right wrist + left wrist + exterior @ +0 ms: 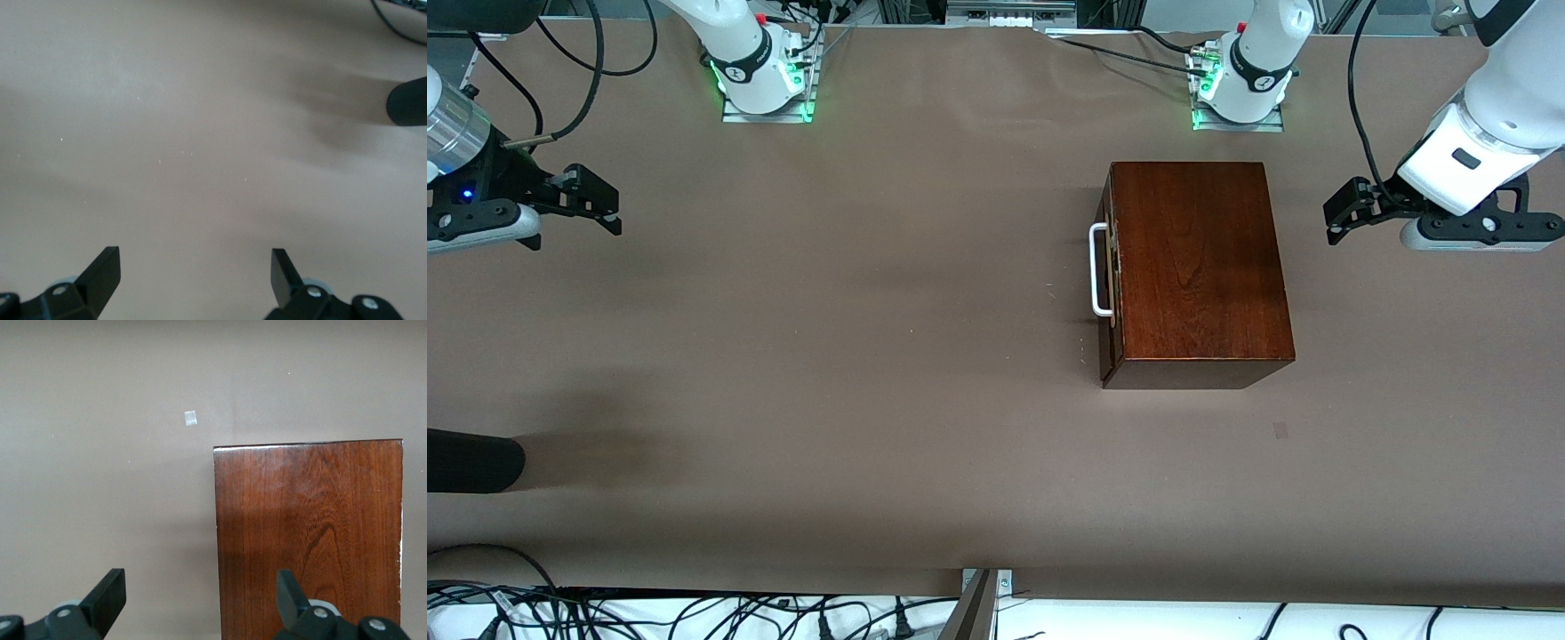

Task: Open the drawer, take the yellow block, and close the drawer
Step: 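Move the left gripper toward the white drawer handle of the wooden box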

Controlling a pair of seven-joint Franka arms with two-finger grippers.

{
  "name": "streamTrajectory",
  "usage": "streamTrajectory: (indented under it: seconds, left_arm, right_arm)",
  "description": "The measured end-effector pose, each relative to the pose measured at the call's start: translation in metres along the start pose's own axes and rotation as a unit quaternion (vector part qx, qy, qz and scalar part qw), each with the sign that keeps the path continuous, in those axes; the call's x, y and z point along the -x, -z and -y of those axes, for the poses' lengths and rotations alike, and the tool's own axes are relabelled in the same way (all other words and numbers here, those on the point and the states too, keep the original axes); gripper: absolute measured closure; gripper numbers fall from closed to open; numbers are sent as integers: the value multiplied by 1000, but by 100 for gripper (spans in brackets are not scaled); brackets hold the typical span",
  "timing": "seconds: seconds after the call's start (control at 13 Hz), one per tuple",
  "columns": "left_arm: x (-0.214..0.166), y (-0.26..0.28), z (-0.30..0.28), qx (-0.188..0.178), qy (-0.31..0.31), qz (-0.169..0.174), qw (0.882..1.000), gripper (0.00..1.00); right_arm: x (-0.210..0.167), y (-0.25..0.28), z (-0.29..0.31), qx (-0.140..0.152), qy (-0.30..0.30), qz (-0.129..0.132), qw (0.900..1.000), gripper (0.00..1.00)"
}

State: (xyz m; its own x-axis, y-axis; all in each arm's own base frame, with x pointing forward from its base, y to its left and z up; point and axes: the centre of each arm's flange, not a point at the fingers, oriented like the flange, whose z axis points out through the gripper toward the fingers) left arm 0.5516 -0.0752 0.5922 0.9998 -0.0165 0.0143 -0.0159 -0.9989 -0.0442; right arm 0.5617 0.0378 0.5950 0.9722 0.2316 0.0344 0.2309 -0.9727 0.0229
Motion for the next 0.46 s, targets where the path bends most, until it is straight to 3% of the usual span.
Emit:
streamTrajectory:
  seconds: [0.46]
  left_arm:
    - [2,2,0,-1,0,7,1000,0]
  right_arm:
    - [2,-2,0,-1,0,9,1000,0]
